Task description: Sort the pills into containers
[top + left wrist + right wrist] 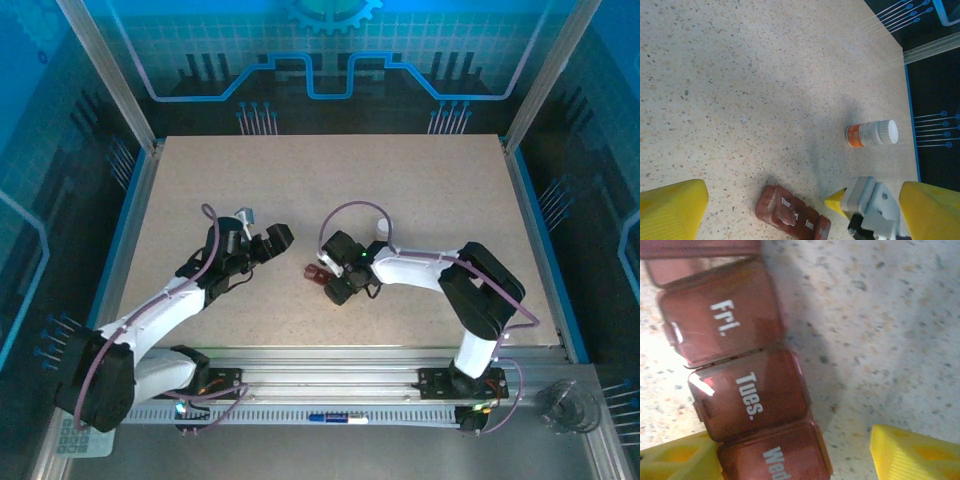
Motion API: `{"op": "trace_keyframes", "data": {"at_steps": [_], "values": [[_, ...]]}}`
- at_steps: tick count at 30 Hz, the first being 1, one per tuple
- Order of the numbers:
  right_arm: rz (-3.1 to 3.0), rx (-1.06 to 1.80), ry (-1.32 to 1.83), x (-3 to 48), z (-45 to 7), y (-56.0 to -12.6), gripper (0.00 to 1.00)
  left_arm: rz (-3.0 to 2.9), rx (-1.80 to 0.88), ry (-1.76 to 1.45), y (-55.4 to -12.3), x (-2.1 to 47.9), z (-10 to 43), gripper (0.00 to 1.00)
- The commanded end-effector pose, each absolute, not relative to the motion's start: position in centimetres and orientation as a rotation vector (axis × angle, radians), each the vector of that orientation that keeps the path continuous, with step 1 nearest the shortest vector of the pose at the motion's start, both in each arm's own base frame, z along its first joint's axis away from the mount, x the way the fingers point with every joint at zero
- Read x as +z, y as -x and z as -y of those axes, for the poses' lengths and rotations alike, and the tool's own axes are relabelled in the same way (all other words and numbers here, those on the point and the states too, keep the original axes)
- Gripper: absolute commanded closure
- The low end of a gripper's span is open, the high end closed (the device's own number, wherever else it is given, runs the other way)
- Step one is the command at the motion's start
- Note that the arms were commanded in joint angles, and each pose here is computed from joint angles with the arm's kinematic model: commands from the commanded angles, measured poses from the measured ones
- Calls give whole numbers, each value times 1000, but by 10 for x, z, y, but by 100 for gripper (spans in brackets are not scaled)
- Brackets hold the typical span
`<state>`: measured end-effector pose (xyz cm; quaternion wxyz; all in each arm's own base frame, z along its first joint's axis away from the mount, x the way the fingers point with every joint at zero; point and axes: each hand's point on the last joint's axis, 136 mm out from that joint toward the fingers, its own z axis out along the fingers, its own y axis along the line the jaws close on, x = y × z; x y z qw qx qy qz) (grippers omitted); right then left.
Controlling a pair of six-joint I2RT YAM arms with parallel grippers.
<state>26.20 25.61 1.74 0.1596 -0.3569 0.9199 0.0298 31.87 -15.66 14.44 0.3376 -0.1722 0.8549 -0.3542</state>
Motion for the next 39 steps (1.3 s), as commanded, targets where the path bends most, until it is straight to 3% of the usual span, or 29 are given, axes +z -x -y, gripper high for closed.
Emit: {"op": "trace_keyframes", "data": {"at_steps": [1, 7, 15, 23, 39], "values": [[-2660, -65, 897, 30, -226, -279, 31, -2228, -927, 387, -323, 155, 160, 1], [-2655, -1, 829, 53, -223, -282, 30, -2261, -896, 356, -328, 152, 159, 1], [-2661, 288, 652, 86, -240, -284, 28, -2358, -795, 208, -333, 145, 162, 1], [-2737, 405, 541, 61, -262, -298, 26, -2475, -702, 24, -316, 132, 162, 1], [-2792, 409, 491, 30, -252, -297, 27, -2588, -505, -315, -269, 106, 200, 1]]}}
